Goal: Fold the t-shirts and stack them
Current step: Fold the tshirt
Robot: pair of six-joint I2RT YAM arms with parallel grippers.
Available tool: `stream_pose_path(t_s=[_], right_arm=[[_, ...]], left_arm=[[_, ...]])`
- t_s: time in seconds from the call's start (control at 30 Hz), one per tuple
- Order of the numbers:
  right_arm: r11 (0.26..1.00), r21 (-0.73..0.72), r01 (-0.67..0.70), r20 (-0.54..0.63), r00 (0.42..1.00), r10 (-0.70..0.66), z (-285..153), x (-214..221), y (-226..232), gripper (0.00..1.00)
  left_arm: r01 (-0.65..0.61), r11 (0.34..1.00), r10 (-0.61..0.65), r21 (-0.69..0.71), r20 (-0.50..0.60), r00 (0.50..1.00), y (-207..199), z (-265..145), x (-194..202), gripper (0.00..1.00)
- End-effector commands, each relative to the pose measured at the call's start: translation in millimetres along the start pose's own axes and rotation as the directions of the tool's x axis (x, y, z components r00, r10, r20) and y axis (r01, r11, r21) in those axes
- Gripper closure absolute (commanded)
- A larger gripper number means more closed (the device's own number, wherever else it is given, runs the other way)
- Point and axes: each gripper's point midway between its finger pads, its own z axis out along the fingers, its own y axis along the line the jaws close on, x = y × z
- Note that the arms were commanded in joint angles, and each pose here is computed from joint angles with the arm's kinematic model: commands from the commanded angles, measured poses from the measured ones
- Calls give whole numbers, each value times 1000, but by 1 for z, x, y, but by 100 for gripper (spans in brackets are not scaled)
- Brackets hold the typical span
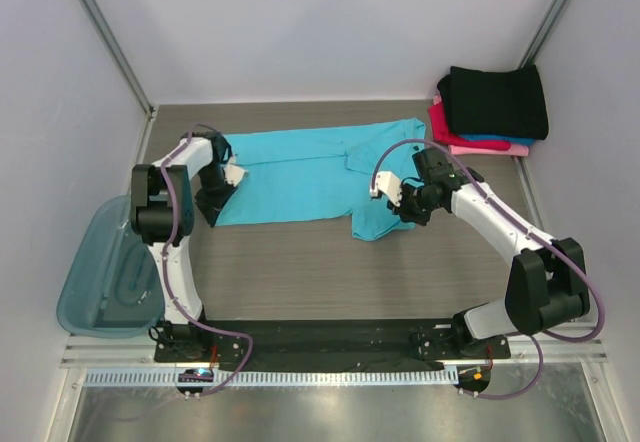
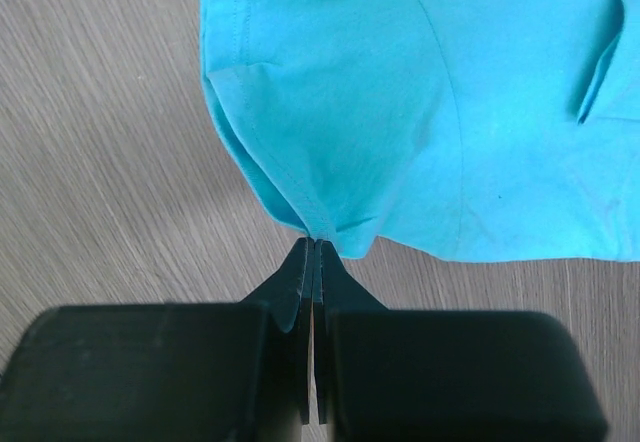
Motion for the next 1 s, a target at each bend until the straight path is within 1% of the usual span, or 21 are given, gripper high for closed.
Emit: stream_pose_path(t_s=[0.0, 0.13, 0.17, 0.23, 0.27, 0.43, 0.47, 0.53, 0.57, 0.7, 0.87, 0.9, 0.97], right_arm=[[997, 79, -17, 38, 999, 14, -10, -19, -23, 99], [988, 150, -44, 73, 997, 34, -23, -36, -45, 99], [981, 186, -48, 90, 995, 32, -32, -45, -56, 99], [975, 217, -54, 100, 994, 33, -37, -53, -68, 99], [967, 248, -53, 118, 993, 24, -46, -62, -80, 99], [937, 341, -82, 146, 989, 33, -59, -78, -124, 99], [924, 371, -93, 160, 987, 35, -67, -83, -137, 99], [907, 400, -131, 158, 985, 72, -66, -81, -154, 99], [889, 433, -148, 171, 982, 80, -74, -84, -168, 99], [846, 483, -225, 200, 969, 144, -80, -82, -201, 99], [805, 518, -291, 220, 954, 203, -81, -75, -234, 99], [805, 511, -301, 212, 952, 221, -71, -70, -238, 99], [796, 519, -311, 223, 948, 225, -72, -71, -249, 99]], left_arm=[[-8, 998, 9, 57, -4, 1000, -7, -4, 1, 100], [-2, 998, 0, 66, 24, 1000, -6, -19, -4, 100], [0, 998, -3, 56, 54, 999, -3, -28, -11, 100], [2, 998, -7, 61, 70, 998, -3, -37, -15, 100], [3, 999, -9, 51, 111, 994, 1, -49, -26, 100], [5, 999, -13, 48, 150, 989, 6, -66, -42, 100], [4, 999, -11, 47, 150, 989, 7, -66, -44, 100], [2, 999, -8, 36, 170, 985, 12, -72, -52, 100], [4, 1000, -9, 29, 176, 984, 14, -73, -55, 100], [19, 1000, -19, 2, 208, 978, 26, -80, -68, 100], [59, 998, -48, -33, 262, 964, 46, -89, -86, 100], [63, 997, -50, -36, 270, 962, 47, -90, -89, 100], [76, 996, -58, -46, 305, 951, 52, -98, -100, 100]])
